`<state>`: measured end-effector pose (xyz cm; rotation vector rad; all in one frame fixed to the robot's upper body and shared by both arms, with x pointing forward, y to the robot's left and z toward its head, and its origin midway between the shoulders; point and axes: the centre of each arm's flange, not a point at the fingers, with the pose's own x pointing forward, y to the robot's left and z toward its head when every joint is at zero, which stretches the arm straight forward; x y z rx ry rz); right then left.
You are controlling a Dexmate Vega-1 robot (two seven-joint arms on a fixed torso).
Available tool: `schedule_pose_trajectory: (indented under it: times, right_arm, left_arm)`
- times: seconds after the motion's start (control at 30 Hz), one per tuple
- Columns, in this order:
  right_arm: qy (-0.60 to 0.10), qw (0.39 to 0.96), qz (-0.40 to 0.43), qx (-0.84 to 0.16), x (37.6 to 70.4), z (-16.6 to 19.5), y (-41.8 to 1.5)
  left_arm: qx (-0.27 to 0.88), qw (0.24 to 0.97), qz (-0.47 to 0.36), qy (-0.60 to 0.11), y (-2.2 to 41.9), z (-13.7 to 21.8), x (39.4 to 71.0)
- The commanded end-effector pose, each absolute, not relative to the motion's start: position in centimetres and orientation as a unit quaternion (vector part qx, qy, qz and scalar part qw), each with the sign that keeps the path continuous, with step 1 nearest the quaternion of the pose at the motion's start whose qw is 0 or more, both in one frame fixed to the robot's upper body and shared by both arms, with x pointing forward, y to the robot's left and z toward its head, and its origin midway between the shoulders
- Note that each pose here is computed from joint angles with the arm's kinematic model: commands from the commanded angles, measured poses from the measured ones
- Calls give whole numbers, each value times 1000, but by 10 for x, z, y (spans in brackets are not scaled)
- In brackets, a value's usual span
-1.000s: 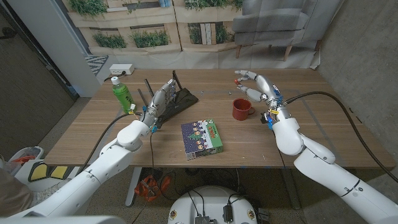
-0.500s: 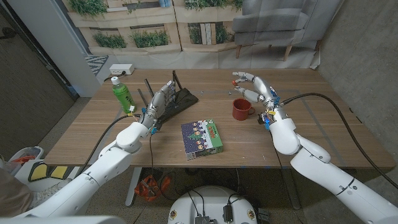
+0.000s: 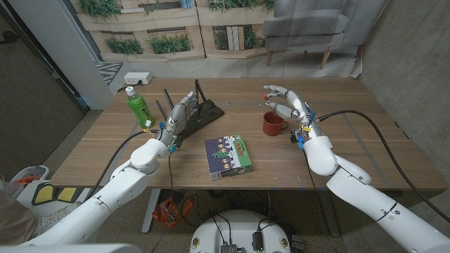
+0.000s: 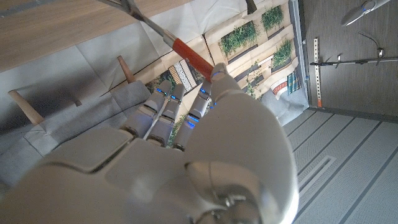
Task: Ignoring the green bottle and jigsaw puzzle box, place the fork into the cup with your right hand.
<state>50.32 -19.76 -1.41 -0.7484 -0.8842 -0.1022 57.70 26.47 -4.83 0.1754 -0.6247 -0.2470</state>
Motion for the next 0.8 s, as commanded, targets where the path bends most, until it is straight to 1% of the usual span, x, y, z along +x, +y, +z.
schedule_pose_trajectory:
  times: [0.03, 0.27, 0.8]
  right_arm:
    - [-394, 851, -49, -345, 512, -27, -205]
    - [-379, 863, -48, -329, 516, -34, -208]
    - [-370, 872, -34, -319, 522, -42, -207]
  left_arm:
    - [88, 941, -123, -302, 262, -50, 578]
    - [89, 941, -123, -302, 261, -49, 577]
    - [93, 941, -123, -300, 260, -49, 575]
